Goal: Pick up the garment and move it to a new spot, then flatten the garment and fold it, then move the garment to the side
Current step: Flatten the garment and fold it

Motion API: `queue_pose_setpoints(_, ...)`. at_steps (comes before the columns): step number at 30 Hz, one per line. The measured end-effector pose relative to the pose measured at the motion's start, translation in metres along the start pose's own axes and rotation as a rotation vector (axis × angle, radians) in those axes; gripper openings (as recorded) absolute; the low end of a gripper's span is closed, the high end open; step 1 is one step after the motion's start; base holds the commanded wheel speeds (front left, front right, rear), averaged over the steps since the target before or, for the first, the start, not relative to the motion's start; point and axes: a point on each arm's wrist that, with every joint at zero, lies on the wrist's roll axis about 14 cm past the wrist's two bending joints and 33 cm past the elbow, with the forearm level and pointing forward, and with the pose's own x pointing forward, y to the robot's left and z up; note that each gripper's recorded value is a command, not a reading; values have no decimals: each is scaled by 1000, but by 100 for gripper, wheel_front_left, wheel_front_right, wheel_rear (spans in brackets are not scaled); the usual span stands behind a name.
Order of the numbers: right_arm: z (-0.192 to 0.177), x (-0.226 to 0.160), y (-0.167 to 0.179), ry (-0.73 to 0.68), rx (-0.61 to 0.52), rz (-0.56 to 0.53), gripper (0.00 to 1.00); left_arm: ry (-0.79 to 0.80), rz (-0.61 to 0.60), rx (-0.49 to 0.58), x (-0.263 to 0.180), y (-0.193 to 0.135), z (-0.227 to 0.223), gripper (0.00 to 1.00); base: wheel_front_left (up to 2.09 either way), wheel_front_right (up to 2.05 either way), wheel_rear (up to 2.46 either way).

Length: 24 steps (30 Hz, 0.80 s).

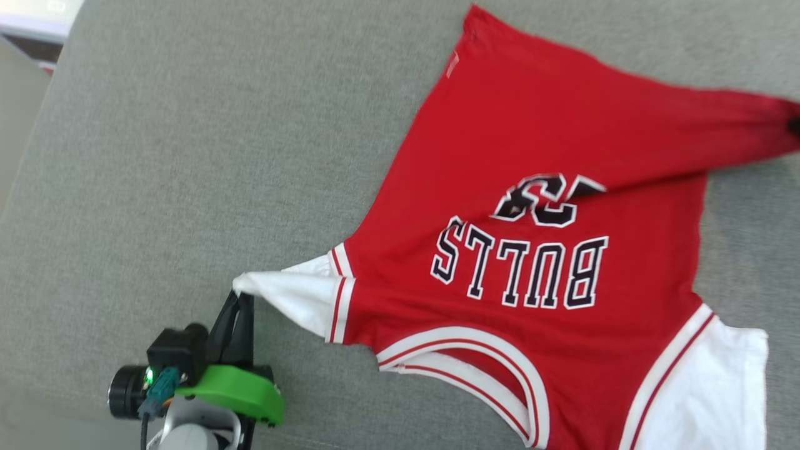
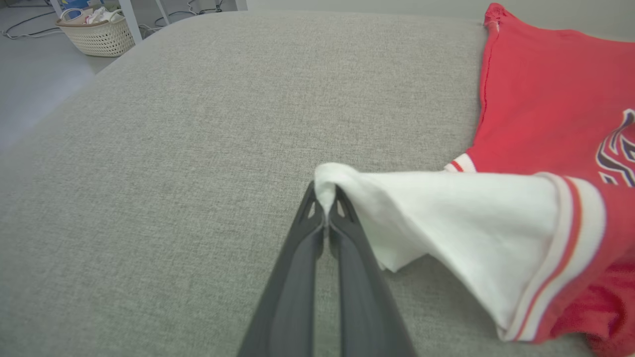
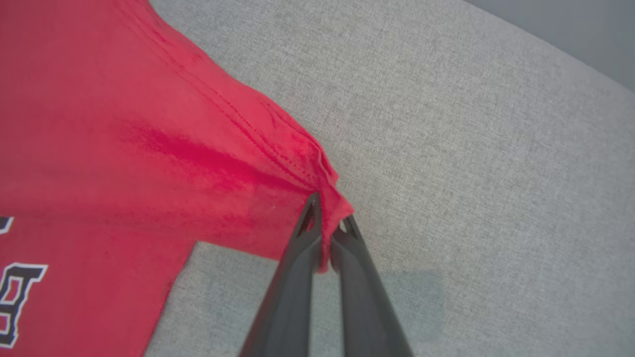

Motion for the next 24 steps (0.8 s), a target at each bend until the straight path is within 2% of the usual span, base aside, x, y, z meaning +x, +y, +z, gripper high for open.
queue_pose_setpoints(6, -54, -51, 3, 14, 4, 3, 0, -25, -3, -14, -20, 1, 5, 0, 0, 0, 0)
queue_pose_setpoints(11, -110, -92, 8, 48, 52, 9, 0, -47, -18, -21, -31, -1, 9, 0, 0, 0, 0)
queue_pose_setpoints(18, -204, -135, 21, 160, 176, 2, 0, -82, -72, -17, -32, -15, 19, 0, 0, 0, 0)
queue_pose_setpoints(24, -272, -152, 60, 249, 301, 48, 0, -107, -113, -18, -29, -27, 27, 0, 0, 0, 0)
